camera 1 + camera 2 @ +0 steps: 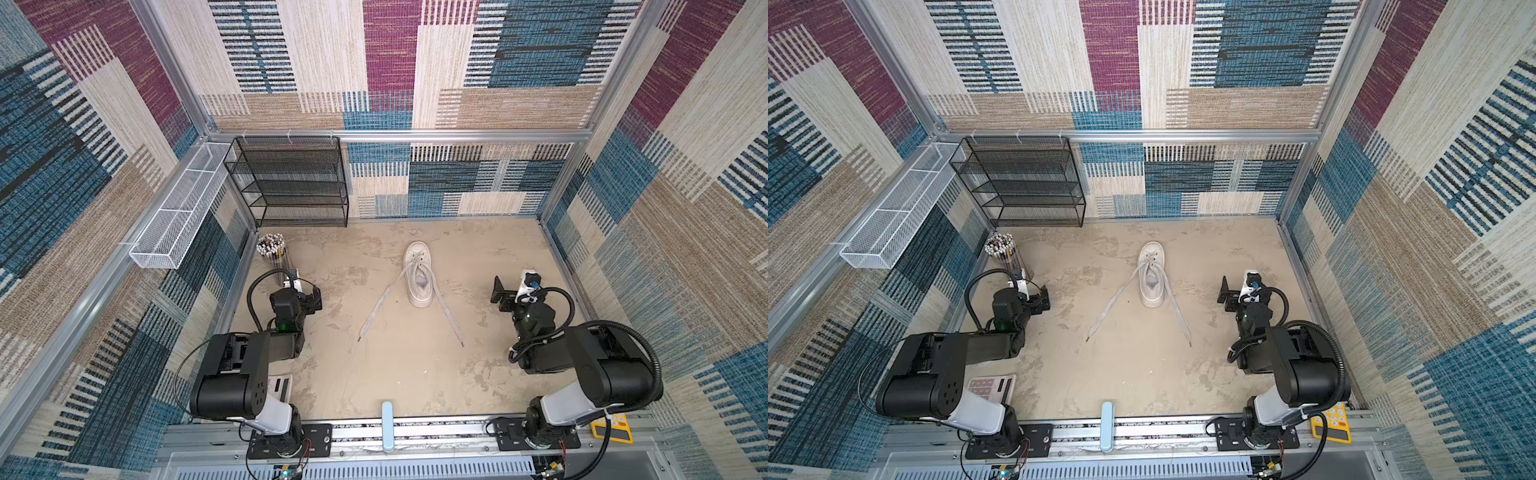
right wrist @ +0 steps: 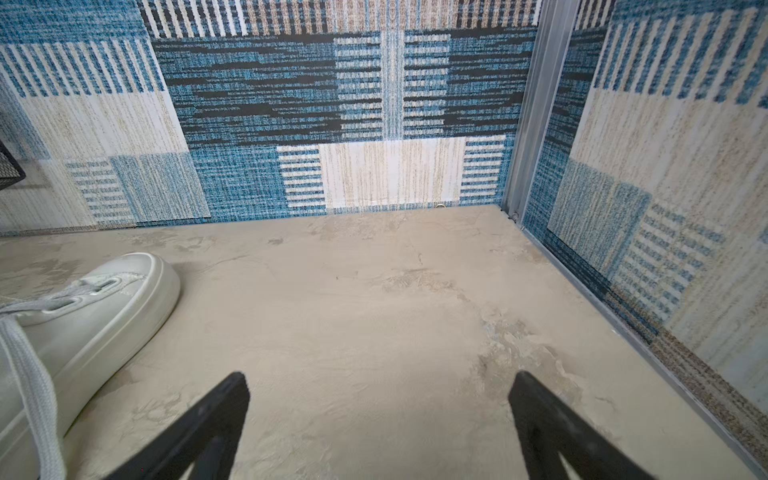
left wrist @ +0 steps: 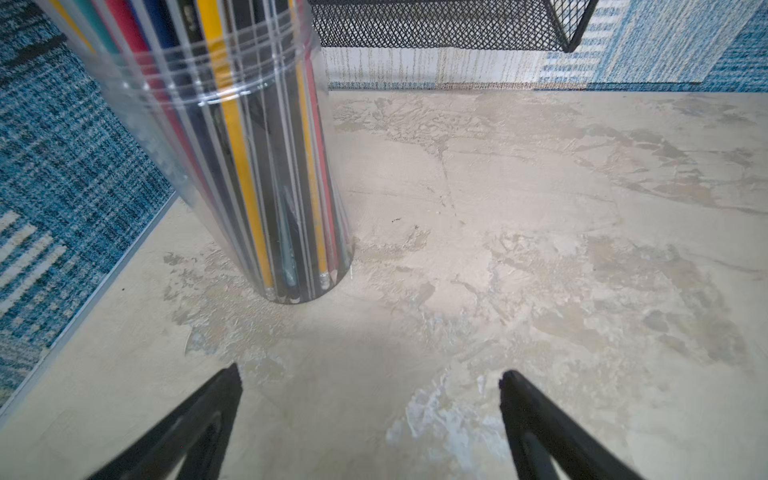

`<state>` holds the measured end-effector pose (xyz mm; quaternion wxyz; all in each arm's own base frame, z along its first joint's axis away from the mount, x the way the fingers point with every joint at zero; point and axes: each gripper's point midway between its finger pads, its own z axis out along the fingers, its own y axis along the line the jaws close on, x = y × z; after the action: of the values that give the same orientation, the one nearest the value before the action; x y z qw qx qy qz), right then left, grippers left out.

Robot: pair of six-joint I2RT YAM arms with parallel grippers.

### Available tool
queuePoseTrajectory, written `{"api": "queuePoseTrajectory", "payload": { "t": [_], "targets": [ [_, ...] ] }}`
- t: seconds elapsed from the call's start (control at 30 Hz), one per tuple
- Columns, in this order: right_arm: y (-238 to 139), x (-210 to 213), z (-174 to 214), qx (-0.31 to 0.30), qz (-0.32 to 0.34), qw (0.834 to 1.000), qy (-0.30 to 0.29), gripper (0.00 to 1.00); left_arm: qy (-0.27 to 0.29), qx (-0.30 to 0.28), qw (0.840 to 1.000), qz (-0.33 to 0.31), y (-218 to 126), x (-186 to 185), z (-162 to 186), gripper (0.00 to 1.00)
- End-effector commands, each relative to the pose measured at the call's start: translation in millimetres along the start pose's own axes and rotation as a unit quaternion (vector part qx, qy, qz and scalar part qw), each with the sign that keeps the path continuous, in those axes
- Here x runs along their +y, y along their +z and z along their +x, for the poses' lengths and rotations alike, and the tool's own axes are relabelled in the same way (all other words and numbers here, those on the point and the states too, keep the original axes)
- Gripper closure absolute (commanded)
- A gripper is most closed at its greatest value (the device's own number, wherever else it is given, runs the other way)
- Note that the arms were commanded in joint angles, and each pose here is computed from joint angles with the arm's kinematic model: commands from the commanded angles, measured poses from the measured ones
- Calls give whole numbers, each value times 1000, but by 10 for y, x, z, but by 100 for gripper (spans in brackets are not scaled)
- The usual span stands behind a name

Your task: Tie the shoes

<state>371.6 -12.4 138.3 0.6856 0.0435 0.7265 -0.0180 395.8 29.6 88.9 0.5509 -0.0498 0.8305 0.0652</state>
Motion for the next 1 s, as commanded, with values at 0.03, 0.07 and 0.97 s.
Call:
{"api": "queuePoseTrajectory", "payload": {
  "t": [0.03,0.07,0.97],
  "targets": [
    [-9,10,-77,-15,-3,1000,0,0,-13,-11,1000,-4,8,12,-60,1],
    [-10,8,-65,-14,-3,1000,0,0,-13,-11,1000,-4,9,14,-62,0],
    [-1,-60,-126,-17,18,1000,7,0,-15,-15,1000,-10,-4,34,-81,0]
  ]
}}
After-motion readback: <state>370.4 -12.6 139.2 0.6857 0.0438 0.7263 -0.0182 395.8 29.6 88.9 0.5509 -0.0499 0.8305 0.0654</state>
